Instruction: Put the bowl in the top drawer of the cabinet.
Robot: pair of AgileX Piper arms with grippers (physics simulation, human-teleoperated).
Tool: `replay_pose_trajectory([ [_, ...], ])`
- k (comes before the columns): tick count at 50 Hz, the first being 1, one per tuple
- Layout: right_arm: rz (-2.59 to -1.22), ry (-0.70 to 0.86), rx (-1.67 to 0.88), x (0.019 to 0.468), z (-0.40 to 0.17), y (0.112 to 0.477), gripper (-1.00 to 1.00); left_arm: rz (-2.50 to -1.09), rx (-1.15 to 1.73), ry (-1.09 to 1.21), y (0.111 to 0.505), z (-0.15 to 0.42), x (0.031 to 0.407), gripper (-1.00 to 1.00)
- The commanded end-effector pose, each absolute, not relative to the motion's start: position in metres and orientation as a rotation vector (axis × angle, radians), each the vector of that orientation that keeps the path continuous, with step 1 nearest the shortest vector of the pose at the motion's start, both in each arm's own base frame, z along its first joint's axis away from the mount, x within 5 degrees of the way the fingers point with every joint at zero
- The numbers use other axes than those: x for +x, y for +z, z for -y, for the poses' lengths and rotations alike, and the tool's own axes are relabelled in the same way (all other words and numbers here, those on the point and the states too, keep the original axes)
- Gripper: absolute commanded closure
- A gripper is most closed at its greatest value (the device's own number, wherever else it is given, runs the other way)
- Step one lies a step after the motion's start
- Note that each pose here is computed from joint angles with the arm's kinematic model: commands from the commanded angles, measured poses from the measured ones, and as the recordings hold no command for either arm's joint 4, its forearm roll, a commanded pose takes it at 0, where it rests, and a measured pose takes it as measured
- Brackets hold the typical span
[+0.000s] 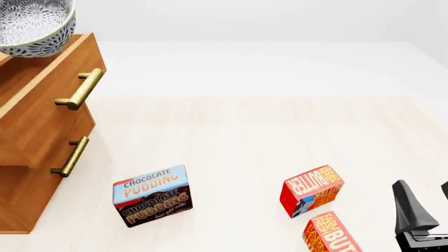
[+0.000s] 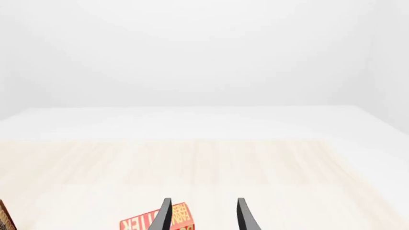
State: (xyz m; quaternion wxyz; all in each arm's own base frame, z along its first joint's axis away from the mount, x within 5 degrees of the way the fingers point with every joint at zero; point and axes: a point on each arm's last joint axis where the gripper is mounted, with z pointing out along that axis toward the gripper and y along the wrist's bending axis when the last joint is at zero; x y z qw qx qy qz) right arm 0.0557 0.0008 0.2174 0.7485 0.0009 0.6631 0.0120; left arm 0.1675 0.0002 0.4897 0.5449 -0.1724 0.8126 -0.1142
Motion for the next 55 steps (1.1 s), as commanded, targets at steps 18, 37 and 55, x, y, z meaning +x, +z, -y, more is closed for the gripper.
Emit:
replay_pose_trajectory([
  [18,-1.449,0.028,0.0,0.056,-0.001,0.217,-1.0,-1.872,-0.623,-0.212,0.495,-0.028,0.172,1.0],
  [37,-1.448,0.029,-0.001,0.056,-0.001,0.218,-1.0,-1.815,-0.797,-0.24,0.483,-0.039,0.166,1.0],
  [55,-1.448,0.029,0.0,0.056,-0.001,0.218,-1.0,-1.764,-0.904,-0.206,0.477,-0.056,0.17,1.0],
])
